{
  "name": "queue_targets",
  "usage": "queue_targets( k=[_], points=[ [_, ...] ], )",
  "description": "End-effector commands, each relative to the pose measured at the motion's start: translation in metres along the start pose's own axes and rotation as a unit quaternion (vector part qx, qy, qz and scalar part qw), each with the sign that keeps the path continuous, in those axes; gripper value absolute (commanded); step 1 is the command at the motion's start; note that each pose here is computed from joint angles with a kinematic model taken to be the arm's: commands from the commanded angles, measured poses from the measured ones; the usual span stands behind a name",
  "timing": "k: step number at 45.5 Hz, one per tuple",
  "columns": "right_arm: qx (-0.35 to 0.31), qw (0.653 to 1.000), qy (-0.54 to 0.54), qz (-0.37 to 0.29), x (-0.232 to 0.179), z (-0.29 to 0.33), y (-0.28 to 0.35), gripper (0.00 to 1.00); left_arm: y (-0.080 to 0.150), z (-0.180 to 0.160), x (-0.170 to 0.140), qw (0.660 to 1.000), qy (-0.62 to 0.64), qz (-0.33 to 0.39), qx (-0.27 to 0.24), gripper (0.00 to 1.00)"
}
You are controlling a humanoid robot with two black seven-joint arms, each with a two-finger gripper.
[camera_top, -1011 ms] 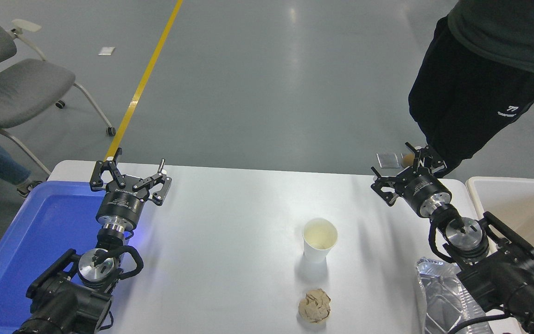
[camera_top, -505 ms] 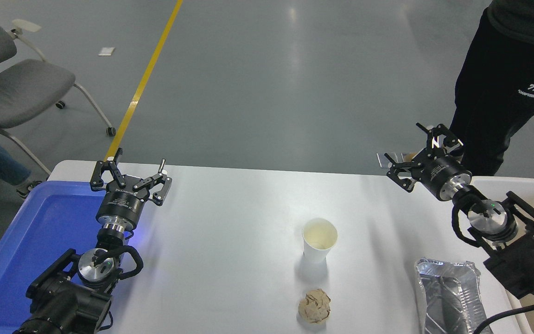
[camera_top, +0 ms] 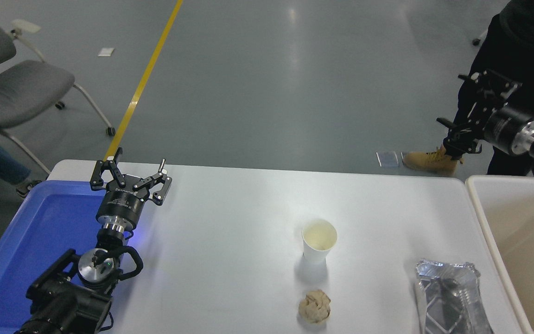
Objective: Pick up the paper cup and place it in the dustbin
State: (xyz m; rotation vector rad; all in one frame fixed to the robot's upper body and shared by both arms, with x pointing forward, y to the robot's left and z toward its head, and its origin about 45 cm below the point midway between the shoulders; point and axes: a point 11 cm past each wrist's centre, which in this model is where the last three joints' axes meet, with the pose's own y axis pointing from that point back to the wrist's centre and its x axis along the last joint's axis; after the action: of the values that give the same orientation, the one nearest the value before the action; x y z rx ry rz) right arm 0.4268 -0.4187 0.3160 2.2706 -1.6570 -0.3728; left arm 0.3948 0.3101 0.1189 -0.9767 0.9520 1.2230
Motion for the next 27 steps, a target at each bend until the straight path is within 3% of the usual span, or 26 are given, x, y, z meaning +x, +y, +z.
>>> queue_targets(
  k=[1,14,27],
  points=[
    [-0.069,0.990,0.121,0.018,0.011,-0.022,0.058,1.00,0.000,0.000,0.000,1.000,0.000,-0.001,0.000,0.99],
    [-0.154,0.933,0.325,-0.013,-0.016,-0.027,0.085,1.00,0.000,0.000,0.000,1.000,0.000,-0.001,0.000,0.99],
    [-0.191,0.881,0.432,-0.043,-0.052,-0.059,0.079,1.00,0.000,0.000,0.000,1.000,0.000,-0.001,0.000,0.99]
  ],
)
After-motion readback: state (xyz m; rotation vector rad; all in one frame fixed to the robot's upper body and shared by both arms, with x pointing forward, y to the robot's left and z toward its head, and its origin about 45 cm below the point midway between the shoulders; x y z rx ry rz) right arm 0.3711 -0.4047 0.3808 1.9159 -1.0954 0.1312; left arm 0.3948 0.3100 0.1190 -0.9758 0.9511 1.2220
